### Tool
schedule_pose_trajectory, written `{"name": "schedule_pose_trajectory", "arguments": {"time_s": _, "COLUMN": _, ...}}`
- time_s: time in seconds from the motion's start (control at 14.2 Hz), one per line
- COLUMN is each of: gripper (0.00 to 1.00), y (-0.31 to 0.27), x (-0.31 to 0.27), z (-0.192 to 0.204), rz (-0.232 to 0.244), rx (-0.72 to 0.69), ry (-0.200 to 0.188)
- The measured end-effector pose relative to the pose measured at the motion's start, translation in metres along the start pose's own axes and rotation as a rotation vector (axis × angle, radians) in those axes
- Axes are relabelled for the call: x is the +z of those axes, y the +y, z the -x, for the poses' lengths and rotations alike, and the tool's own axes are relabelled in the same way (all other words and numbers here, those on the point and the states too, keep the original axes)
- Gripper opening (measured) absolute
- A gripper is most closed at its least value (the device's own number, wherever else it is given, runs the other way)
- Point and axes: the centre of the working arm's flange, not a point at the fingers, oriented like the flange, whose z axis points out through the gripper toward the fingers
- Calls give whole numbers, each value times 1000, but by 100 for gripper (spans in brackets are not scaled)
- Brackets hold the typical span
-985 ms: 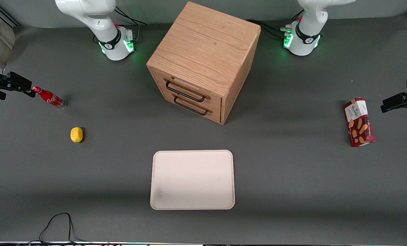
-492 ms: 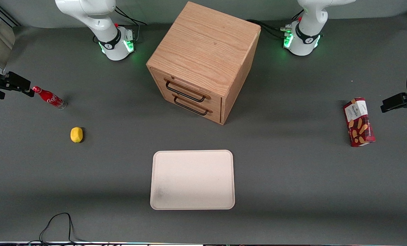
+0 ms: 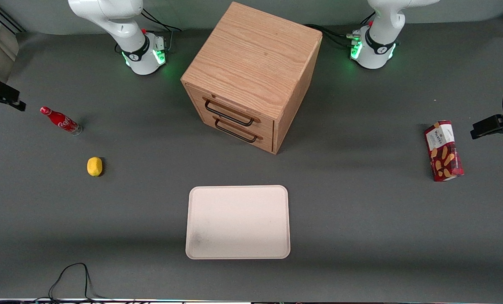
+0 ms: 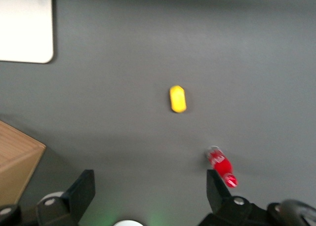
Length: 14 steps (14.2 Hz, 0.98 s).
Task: Place coke bottle on tray
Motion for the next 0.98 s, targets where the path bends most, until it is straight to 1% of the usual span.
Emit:
{"name": "schedule_pose_trajectory", "arguments": {"time_s": 0.21, "gripper": 100, "y": 56, "x": 4, "z": 53, "rz": 9, "rx": -24, "ry": 22}}
{"name": "schedule_pose_trajectory", "arguments": {"time_s": 0.42, "gripper": 100, "y": 111, "x": 11, "z": 107, "rz": -11, "rx": -45, "ry": 47}}
{"name": "schedule_pose_trajectory", "arguments": {"time_s": 0.49, "gripper": 100, "y": 125, "x": 13, "z": 122, "rz": -3, "rx": -43, "ry": 50}}
{"name": "schedule_pose_trajectory", "arguments": {"time_s": 0.63, "gripper": 100, "y": 143, "x": 23, "z": 150, "rz": 1, "rx": -40, "ry": 50}}
{"name": "schedule_pose_trajectory", "arguments": {"time_s": 0.77, "gripper": 100, "y": 154, "x": 32, "z": 174, "rz": -6, "rx": -32, "ry": 53}}
{"name": "schedule_pose_trajectory", "arguments": {"time_s": 0.98, "gripper": 100, "y": 158, "x": 37, "z": 193, "rz": -23, "rx": -51, "ry": 66}}
